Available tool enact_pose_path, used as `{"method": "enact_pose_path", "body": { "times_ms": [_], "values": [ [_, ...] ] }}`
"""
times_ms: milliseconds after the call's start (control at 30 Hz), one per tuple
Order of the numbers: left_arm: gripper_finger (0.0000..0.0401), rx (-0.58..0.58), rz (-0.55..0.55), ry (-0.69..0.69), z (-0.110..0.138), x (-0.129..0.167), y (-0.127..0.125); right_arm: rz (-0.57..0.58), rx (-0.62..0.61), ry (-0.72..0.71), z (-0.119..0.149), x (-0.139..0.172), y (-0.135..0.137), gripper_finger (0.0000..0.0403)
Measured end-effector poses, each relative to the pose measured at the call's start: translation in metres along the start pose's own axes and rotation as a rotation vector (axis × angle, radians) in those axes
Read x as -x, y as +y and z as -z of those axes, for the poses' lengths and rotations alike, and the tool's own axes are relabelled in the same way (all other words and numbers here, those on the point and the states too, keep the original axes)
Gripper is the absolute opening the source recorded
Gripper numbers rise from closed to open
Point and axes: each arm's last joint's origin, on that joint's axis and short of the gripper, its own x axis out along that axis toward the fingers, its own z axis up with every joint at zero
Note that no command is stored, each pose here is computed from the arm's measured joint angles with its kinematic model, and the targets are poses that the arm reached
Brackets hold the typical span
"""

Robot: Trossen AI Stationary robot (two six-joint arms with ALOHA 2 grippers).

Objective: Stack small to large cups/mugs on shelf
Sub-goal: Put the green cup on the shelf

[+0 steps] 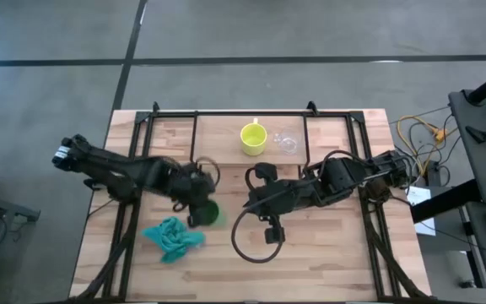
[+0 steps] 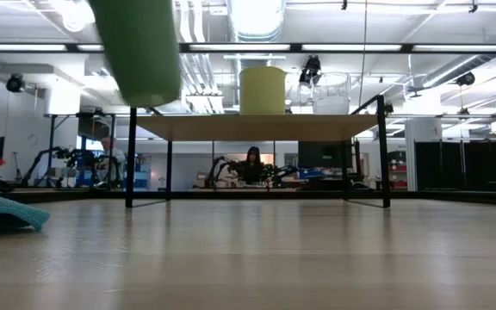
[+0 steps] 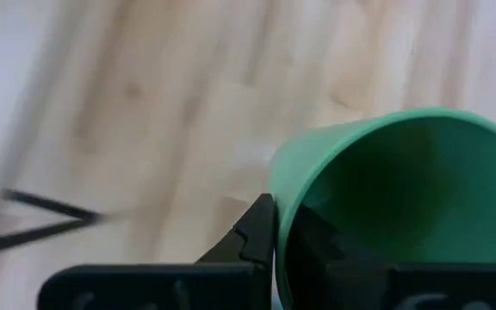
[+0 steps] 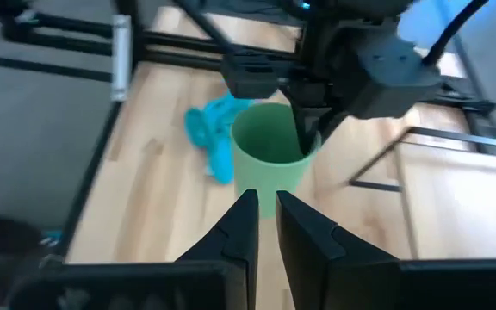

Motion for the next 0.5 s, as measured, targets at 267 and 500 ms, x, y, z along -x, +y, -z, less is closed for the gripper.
{"method": "enact_pose_path", "body": {
  "times_ms": [267,500],
  "values": [
    [0.0001,0.062,-0.067,-0.129,-0.041,0.03,0.046,0.268,-0.088,-0.027,0.001,0.002,-0.008,0.0038],
    [0.0001,0.121,-0.159,-0.194,-0.061,0.056,0.09,0.44,-0.115,-0.03,0.003,0.005,-0.013,0.0038]
  ]
}}
